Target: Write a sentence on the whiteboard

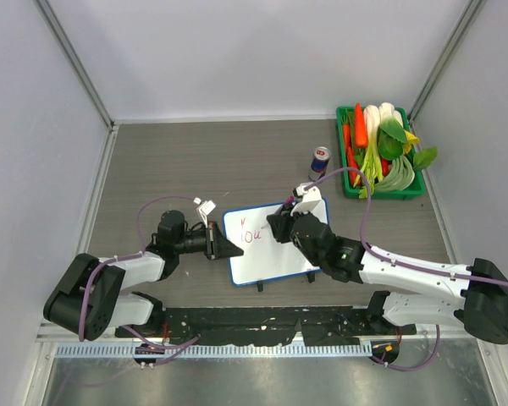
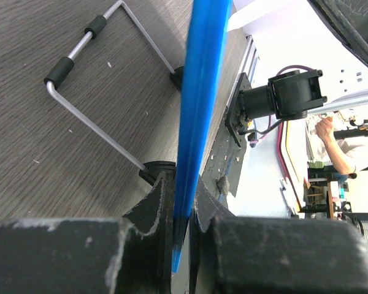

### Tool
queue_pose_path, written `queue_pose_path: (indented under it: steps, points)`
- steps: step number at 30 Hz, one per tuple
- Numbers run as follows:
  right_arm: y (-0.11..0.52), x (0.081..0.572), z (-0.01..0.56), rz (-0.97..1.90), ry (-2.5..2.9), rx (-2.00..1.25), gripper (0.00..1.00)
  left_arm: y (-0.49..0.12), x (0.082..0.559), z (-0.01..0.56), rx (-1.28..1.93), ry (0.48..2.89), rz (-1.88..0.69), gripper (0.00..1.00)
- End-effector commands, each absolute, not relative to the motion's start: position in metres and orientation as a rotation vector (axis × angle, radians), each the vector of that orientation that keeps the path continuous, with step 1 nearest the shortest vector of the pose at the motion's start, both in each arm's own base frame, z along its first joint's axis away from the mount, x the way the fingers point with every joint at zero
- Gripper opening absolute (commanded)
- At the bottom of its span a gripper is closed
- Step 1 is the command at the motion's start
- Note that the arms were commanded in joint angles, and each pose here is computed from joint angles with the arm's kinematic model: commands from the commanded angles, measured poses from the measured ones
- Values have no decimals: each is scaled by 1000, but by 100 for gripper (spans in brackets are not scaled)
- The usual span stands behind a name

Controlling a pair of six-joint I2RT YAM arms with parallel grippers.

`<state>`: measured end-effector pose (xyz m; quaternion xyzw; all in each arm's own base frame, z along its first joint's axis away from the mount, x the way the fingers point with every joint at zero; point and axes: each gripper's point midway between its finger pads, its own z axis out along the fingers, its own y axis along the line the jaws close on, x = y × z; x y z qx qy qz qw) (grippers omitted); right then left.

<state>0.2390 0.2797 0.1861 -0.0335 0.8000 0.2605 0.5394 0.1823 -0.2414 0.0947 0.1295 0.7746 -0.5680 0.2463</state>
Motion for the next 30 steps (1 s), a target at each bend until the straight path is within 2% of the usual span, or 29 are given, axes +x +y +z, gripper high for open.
queue_pose_path:
  steps: [1,14,30]
  points:
    - [274,236,188,642,1897,-52,1,-233,194,71,244,2208,-1427,0]
    - [284,228,220,776,1835,-72,1,-233,193,71,245,2210,-1430,0]
    - [270,243,207,643,1842,-11,1,-233,194,71,244,2210,-1428,0]
